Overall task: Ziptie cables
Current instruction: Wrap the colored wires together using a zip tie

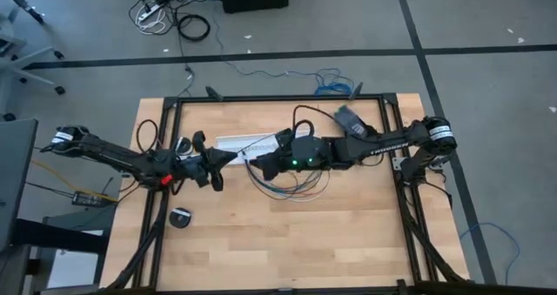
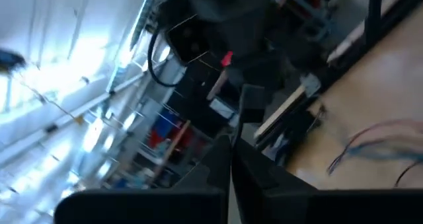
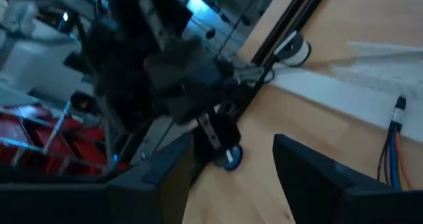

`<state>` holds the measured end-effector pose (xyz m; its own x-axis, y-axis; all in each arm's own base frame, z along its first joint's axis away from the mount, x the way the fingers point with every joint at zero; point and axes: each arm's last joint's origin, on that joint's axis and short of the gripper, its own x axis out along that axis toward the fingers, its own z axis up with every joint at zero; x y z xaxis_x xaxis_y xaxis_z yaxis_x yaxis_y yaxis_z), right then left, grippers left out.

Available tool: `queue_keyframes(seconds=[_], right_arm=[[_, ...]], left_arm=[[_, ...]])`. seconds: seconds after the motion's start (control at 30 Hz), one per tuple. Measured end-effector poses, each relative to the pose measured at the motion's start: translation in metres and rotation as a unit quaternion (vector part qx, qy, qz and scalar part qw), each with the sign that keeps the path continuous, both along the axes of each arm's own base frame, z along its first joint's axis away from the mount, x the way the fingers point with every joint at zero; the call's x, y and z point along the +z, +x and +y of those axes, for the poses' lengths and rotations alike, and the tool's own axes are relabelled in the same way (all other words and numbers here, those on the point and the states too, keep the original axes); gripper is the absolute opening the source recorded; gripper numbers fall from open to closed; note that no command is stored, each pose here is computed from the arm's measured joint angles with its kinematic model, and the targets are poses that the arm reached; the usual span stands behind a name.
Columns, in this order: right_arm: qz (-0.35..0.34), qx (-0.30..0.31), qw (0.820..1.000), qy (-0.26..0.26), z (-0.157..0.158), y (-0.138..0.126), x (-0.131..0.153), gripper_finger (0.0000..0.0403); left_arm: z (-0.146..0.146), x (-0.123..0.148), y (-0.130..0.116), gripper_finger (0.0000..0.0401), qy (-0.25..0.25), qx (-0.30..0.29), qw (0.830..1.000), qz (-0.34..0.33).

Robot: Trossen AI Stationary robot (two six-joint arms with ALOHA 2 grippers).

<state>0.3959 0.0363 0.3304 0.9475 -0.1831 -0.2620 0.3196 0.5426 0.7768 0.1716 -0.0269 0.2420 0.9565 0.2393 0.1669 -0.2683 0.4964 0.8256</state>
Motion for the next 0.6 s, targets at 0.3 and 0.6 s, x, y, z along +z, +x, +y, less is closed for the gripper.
queue_keyframes(seconds=[0.3,0.6], right_arm=[[-0.015,-0.033,0.999,0.029,-0.025,0.002,0.0,0.0189],[-0.02,-0.044,0.998,0.028,-0.038,0.003,0.0,0.018]], left_arm=[[0.003,-0.001,0.007,0.0,0.101,0.107,0.989,0.022],[-0.002,-0.013,0.025,0.0,0.159,0.118,0.98,0.026]])
